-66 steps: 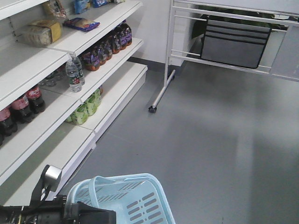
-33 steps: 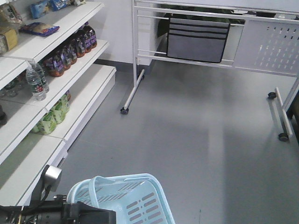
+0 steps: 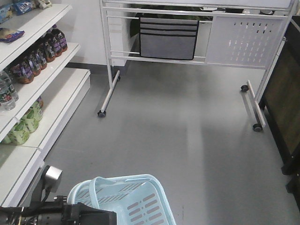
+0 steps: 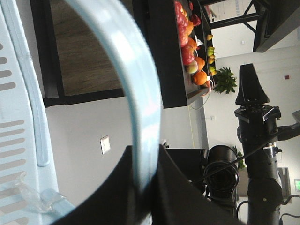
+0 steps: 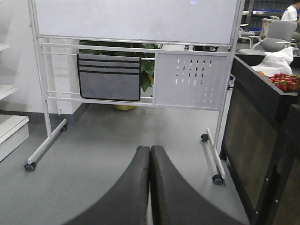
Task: Place coke in basket with both arms
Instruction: 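Turn the base away from the shelf toward the produce counter, then drive forward toward the whiteboard stand holding the basket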
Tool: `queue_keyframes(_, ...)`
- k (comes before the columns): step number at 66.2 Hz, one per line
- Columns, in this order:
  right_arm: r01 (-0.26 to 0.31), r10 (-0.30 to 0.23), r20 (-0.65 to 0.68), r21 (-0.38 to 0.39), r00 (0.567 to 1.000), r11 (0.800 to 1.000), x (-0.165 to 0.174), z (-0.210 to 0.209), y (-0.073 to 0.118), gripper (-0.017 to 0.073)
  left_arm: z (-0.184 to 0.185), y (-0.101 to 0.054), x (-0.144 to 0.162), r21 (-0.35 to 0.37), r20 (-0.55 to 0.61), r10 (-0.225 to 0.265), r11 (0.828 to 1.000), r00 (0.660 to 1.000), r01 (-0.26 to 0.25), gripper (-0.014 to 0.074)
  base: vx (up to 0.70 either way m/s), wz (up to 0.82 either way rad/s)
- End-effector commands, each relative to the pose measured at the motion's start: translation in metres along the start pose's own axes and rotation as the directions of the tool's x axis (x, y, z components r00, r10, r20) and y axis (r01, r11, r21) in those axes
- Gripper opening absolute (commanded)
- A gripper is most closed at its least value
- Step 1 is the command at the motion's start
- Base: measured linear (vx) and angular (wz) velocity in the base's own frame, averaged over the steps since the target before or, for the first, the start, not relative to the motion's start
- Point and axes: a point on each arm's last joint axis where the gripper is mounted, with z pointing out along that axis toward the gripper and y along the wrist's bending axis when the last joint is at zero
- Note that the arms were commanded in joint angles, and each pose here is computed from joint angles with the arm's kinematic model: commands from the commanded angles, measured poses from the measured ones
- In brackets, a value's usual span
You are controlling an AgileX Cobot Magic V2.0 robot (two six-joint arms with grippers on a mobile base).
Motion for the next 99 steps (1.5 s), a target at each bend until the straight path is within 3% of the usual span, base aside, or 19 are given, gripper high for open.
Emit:
queue_keyframes(1, 0.012, -0.011, 0.073, -0.003, 0.997, 1.0, -0.0024, -0.0004, 0.0005, -0.0009, -0.0041, -0.0294, 0.0001, 0.26, -0.003, 0.036, 0.965, 0.999, -0.034, -0.0007, 0.0, -0.15)
queue_keyframes(99, 0.012, -0.011, 0.073, -0.003, 0.997, 1.0, -0.0024, -0.0004, 0.0005, -0.0009, -0.0041, -0.0294, 0.0001, 0.26, -0.003, 0.036, 0.965, 0.999, -0.034, -0.0007, 0.03, -0.14)
